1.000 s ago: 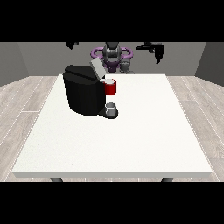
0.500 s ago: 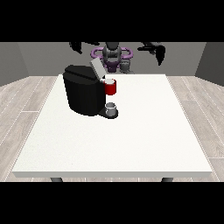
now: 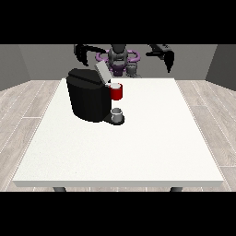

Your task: Insert the coffee pod into the coffee machine and close the lid

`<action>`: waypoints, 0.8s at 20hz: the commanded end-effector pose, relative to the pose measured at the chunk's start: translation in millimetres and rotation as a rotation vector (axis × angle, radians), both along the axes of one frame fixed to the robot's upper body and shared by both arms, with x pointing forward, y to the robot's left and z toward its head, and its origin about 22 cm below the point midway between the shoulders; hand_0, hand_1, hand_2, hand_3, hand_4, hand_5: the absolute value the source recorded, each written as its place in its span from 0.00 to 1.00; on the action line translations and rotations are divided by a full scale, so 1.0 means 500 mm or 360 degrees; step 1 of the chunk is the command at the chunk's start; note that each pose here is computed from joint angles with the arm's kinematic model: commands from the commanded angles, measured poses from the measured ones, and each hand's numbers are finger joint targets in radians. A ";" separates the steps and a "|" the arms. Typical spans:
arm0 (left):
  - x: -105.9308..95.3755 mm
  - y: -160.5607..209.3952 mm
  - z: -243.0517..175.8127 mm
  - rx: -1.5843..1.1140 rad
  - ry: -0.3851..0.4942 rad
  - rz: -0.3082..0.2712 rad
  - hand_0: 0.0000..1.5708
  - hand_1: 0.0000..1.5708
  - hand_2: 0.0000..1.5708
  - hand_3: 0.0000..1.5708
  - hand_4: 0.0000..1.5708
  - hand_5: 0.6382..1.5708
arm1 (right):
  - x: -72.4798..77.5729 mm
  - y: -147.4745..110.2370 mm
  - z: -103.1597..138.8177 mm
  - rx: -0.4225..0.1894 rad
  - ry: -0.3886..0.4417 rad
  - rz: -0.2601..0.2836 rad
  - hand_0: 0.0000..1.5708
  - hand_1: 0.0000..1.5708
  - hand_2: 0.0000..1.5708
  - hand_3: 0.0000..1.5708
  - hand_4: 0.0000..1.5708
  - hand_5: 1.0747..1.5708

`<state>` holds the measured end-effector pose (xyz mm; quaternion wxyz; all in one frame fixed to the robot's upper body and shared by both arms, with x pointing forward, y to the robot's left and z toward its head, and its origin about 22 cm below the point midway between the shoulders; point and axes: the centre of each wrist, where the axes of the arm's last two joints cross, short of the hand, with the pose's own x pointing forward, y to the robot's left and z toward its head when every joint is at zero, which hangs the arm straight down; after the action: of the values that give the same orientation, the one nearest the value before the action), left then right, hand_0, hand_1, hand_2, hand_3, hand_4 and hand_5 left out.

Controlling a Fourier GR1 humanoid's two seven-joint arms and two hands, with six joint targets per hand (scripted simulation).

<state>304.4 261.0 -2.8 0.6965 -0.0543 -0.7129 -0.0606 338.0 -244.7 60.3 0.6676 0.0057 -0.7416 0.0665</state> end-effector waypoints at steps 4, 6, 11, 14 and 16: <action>-0.019 0.012 0.021 0.0046 -0.0081 0.0045 0.00 0.00 0.00 0.00 0.00 1.00 | 0.024 0.015 -0.022 -0.0010 -0.0005 0.0053 0.00 0.00 0.00 0.00 0.00 1.00; -0.013 0.030 0.023 0.0035 -0.0184 0.0073 0.00 0.00 0.00 0.00 0.00 1.00 | 0.036 0.041 -0.007 -0.0053 -0.0091 0.0071 0.00 0.00 0.00 0.00 0.00 1.00; -0.025 -0.031 0.025 -0.0012 -0.0124 0.0048 0.00 0.00 0.00 0.00 0.00 1.00 | 0.073 0.023 0.026 -0.0117 -0.0013 0.0091 0.00 0.00 0.00 0.00 0.00 1.00; -0.020 0.013 0.036 0.0046 -0.0131 0.0098 0.00 0.00 0.00 0.00 0.00 1.00 | 0.074 0.032 0.009 -0.0139 -0.0039 0.0093 0.00 0.00 0.00 0.00 0.00 1.00; -0.020 -0.014 0.041 0.0041 -0.0142 0.0061 0.00 0.00 0.00 0.00 0.00 1.00 | 0.083 0.046 0.009 -0.0104 -0.0021 0.0120 0.00 0.00 0.00 0.00 0.00 1.00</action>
<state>294.3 264.5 13.7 0.6702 -0.0303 -0.7397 -0.0522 372.7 -225.0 67.3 0.6548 0.0043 -0.7475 0.1117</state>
